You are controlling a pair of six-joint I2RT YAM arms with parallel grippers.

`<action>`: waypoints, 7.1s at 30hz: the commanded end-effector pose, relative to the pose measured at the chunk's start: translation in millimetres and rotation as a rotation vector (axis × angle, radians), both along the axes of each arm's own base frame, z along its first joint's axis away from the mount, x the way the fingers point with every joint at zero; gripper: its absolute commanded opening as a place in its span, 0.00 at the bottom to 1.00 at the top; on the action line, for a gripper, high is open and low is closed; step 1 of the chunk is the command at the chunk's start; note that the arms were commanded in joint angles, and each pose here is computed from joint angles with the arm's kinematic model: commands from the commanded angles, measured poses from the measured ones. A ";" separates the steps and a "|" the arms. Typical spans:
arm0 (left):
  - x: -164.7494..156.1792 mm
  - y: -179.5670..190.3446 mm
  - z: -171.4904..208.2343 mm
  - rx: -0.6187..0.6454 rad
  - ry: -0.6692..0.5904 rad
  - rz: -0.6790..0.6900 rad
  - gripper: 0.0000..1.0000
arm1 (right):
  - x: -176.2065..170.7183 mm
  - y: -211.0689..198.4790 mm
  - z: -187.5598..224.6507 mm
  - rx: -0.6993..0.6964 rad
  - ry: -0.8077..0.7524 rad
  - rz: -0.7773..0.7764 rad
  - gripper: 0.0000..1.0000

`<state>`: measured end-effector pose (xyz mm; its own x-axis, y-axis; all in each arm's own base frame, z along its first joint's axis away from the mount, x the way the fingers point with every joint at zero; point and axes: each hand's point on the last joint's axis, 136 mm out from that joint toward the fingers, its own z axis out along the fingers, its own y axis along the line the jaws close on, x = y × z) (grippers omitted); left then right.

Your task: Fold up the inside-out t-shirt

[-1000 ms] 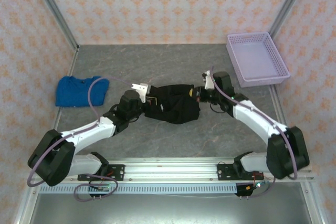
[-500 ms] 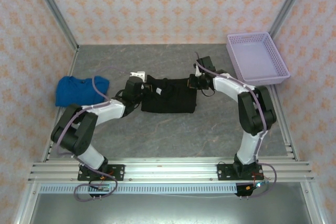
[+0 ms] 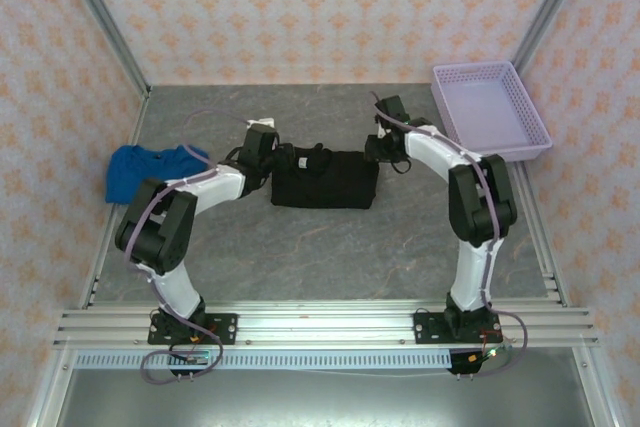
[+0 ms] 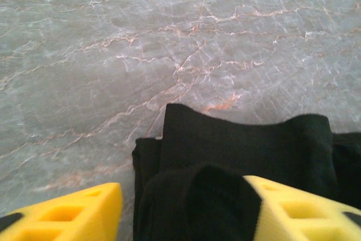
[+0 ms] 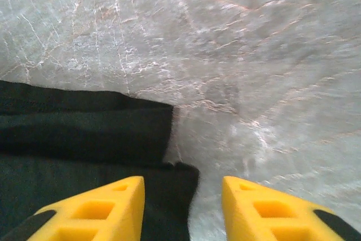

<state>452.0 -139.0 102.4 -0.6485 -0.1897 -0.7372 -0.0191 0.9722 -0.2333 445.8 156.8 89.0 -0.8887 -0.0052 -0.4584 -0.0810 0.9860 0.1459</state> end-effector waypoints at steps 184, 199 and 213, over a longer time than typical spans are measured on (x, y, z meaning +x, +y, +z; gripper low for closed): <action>-40.5 408.3 95.4 0.902 0.742 0.592 0.58 | -77.6 5.4 75.6 0.279 -0.134 -0.010 0.44; -71.0 214.1 180.9 0.009 -0.201 0.467 0.96 | -90.8 -127.9 118.7 -0.293 -0.419 -0.372 0.86; -63.2 159.6 49.9 0.363 -0.169 0.330 1.00 | -112.9 -192.2 86.8 -0.482 -0.733 -0.554 0.99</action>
